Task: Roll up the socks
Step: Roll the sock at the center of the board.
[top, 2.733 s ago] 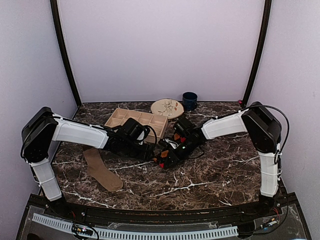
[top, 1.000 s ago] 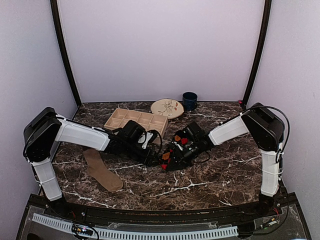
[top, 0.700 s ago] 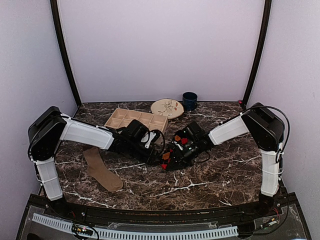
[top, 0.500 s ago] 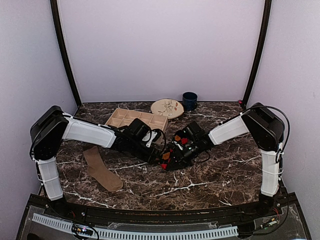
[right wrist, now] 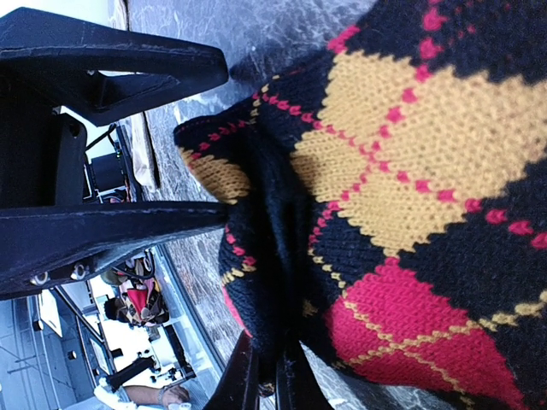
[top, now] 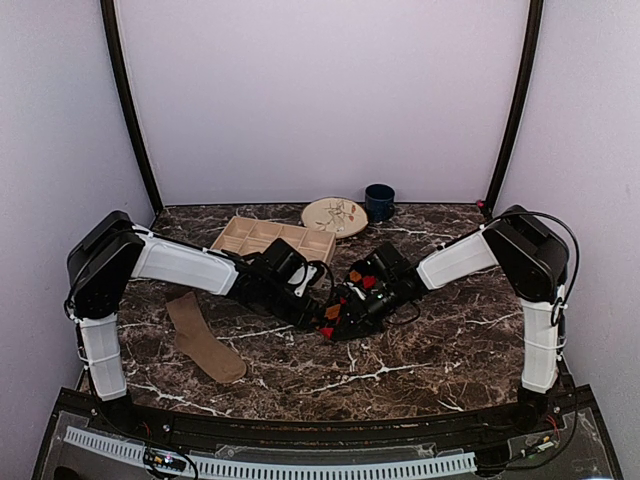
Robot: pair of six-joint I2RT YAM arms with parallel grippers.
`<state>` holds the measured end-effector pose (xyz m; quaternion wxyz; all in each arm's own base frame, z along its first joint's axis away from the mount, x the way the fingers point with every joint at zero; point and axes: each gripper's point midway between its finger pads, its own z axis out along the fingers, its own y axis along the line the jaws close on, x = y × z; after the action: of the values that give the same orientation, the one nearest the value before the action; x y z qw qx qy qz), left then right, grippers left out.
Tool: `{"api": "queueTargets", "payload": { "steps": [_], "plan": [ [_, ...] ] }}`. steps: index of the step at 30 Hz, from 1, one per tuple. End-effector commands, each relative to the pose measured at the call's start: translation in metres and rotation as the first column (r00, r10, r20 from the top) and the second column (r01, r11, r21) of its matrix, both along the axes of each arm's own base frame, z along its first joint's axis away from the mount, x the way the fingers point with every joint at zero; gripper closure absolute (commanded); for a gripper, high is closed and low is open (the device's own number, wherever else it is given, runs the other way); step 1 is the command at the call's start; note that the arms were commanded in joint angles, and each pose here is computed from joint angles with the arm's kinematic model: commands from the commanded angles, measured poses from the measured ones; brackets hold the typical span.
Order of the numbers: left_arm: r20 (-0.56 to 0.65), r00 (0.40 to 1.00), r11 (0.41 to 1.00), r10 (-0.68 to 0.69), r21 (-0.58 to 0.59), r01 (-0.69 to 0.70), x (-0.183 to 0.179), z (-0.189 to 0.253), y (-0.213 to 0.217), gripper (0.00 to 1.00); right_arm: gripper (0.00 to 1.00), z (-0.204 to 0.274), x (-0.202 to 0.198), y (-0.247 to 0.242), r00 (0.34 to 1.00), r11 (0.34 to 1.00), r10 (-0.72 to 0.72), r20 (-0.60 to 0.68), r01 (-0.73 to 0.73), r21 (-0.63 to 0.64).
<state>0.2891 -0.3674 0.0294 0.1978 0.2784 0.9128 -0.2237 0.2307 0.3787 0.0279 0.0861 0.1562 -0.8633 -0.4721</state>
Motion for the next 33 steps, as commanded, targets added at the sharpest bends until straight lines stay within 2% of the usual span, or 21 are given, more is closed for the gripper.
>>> {"api": "queueTargets", "payload": {
  "steps": [1,18,23,33],
  "plan": [
    [0.010,1.000,1.000,-0.009,0.017,0.009,0.000,0.003,-0.003,0.52,0.95,-0.001,0.003,0.001,1.000,1.000,-0.004,-0.013,0.004,0.008],
    [0.001,1.000,0.999,-0.017,0.031,0.017,-0.001,-0.007,-0.012,0.52,0.92,-0.001,0.003,-0.002,1.000,1.000,-0.017,-0.019,0.017,0.002],
    [-0.010,1.000,0.999,-0.007,0.051,0.008,0.001,-0.013,-0.012,0.52,0.88,-0.002,0.003,-0.003,1.000,1.000,-0.018,-0.015,0.018,-0.012],
    [-0.059,0.998,0.994,0.017,0.105,-0.011,-0.006,-0.034,-0.008,0.55,0.73,-0.002,0.007,-0.009,0.999,0.998,-0.028,0.023,0.029,-0.054]
  ]
}}
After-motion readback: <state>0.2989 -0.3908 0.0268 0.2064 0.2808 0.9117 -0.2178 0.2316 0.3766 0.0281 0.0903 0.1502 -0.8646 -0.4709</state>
